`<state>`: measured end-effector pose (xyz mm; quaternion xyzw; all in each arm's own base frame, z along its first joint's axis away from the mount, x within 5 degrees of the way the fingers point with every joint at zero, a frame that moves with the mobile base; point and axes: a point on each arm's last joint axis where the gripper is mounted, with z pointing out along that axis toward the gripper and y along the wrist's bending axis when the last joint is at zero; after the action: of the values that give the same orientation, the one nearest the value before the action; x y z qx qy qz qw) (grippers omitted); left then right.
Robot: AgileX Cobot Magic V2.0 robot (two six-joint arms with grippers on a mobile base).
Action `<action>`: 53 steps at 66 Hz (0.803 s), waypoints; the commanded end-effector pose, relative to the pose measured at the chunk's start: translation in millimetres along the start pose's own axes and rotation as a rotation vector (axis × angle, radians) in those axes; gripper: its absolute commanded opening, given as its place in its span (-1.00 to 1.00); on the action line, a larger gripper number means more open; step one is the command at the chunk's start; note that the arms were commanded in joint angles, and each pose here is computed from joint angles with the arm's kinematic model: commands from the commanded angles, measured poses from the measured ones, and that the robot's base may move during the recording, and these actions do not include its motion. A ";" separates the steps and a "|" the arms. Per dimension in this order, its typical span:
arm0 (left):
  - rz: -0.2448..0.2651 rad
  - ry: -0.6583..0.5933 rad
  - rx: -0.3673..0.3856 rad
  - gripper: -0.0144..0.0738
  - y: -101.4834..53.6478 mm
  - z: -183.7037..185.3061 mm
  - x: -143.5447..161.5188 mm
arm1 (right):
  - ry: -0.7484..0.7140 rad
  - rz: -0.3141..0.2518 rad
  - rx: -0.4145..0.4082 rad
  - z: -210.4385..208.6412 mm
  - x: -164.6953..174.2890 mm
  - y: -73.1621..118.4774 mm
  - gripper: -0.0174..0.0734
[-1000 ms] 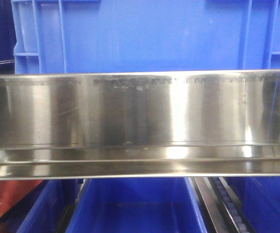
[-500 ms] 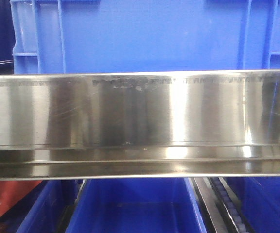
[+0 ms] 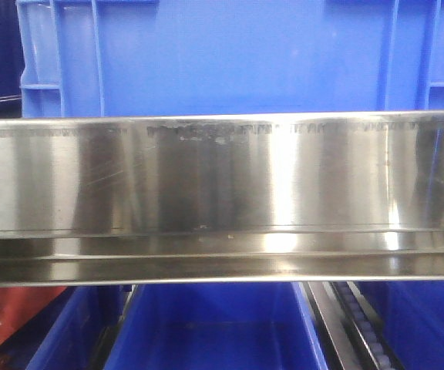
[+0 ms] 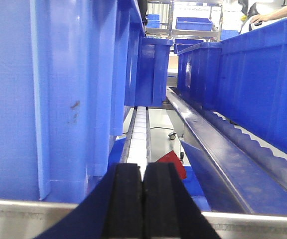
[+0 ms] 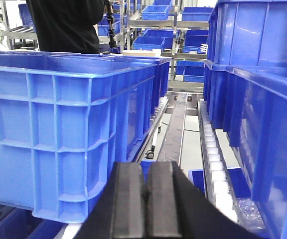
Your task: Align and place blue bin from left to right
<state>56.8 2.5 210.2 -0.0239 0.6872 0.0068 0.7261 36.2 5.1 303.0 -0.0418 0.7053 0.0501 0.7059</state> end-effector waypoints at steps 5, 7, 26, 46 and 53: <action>-0.005 -0.027 -0.001 -0.92 0.1 -0.6 -2.5 | -0.033 -0.012 0.007 -0.9 -2.5 -0.4 -0.78; -0.005 -0.027 -0.001 -0.92 0.1 -0.6 -2.5 | -0.033 -0.012 0.007 -0.9 -2.5 -0.4 -0.78; -0.005 -0.027 -0.001 -0.92 0.1 -0.6 -2.5 | -0.033 -0.012 0.007 -0.9 -2.5 -0.4 -0.78; -0.005 -0.027 -0.001 -0.92 0.1 -0.6 -2.5 | 0.001 -0.005 0.157 1.5 8.8 -5.9 -0.78; -0.005 -0.027 -0.001 -0.92 0.1 -0.6 -2.5 | -0.001 0.023 0.238 4.4 28.0 -9.7 -0.78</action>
<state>56.8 2.5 210.2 -0.0239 0.6872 0.0068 0.7261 40.5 -1.6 284.8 0.0292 0.7163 -0.0123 0.6970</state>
